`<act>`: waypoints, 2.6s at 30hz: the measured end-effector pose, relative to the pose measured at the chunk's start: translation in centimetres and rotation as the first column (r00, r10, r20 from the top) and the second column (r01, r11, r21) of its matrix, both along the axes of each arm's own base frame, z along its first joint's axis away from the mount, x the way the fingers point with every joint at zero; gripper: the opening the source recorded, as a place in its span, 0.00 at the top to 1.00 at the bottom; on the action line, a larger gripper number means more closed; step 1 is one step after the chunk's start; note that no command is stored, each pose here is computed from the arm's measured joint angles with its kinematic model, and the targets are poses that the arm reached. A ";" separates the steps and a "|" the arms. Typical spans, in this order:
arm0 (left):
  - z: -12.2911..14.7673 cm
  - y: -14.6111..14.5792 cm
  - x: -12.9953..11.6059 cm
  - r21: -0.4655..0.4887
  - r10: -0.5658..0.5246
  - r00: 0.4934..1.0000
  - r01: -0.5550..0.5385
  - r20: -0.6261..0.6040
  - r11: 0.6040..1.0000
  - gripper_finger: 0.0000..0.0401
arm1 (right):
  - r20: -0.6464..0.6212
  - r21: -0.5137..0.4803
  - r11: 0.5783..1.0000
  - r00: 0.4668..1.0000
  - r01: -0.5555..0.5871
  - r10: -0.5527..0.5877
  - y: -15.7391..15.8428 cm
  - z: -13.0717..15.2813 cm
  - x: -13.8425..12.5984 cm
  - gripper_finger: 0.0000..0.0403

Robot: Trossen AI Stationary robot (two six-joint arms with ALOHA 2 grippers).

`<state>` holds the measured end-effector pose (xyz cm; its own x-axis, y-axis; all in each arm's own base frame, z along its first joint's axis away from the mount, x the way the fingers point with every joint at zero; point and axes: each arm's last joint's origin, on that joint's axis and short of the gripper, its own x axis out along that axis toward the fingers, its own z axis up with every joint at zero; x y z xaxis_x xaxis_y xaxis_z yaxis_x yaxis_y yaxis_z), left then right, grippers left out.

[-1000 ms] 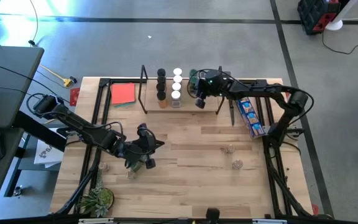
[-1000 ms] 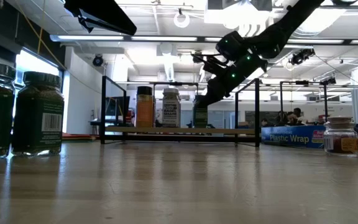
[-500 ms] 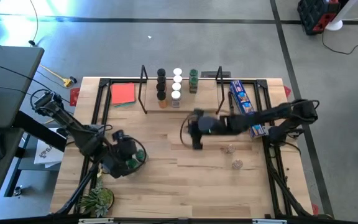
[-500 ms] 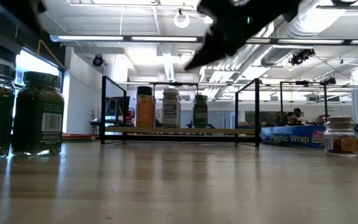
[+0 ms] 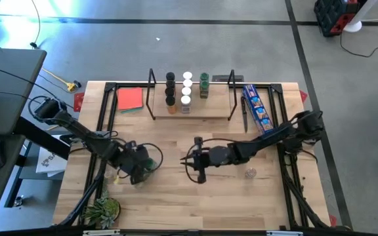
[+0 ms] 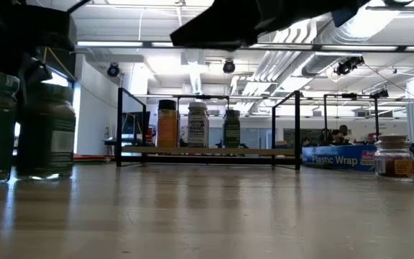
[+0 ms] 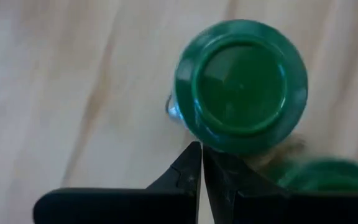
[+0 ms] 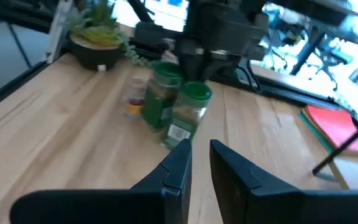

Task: Shelf spices
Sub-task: Put the green seasoning bottle on the shelf aligned with the other green seasoning bottles

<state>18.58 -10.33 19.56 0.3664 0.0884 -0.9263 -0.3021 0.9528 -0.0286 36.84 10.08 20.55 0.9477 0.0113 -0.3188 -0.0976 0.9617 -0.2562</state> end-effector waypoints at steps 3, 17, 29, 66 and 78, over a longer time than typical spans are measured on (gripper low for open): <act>-0.3 0.4 1.3 -0.048 -0.040 0.995 0.045 0.092 0.998 0.96 | -0.009 0.052 0.998 0.999 0.037 -0.037 -0.7 -0.2 0.2 0.87; -1.2 2.4 5.8 -0.160 -0.070 0.874 0.166 0.481 0.973 0.96 | -0.212 0.148 0.989 0.977 0.030 0.002 -1.2 -1.9 -0.4 0.67; -2.7 2.0 7.9 -0.148 -0.126 0.866 0.223 0.485 0.964 0.96 | -0.358 0.168 0.984 0.934 0.056 0.008 -1.0 -2.4 -1.7 0.46; -6.7 3.5 10.6 0.030 -0.043 0.860 0.033 0.508 0.999 0.96 | -0.317 0.096 0.985 0.943 0.141 -0.104 -2.0 -2.2 -1.3 0.46; -6.7 4.6 10.9 0.052 -0.019 0.859 -0.008 0.512 0.999 0.96 | -0.344 0.139 0.981 0.936 0.133 -0.078 -3.0 -2.4 -1.1 0.46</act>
<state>29.44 -5.76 12.89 0.7886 0.1262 -0.6019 -0.2528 0.9587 -0.1301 35.69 7.06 18.19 0.7839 -0.0069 -0.6209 -0.0471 0.9964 -0.0706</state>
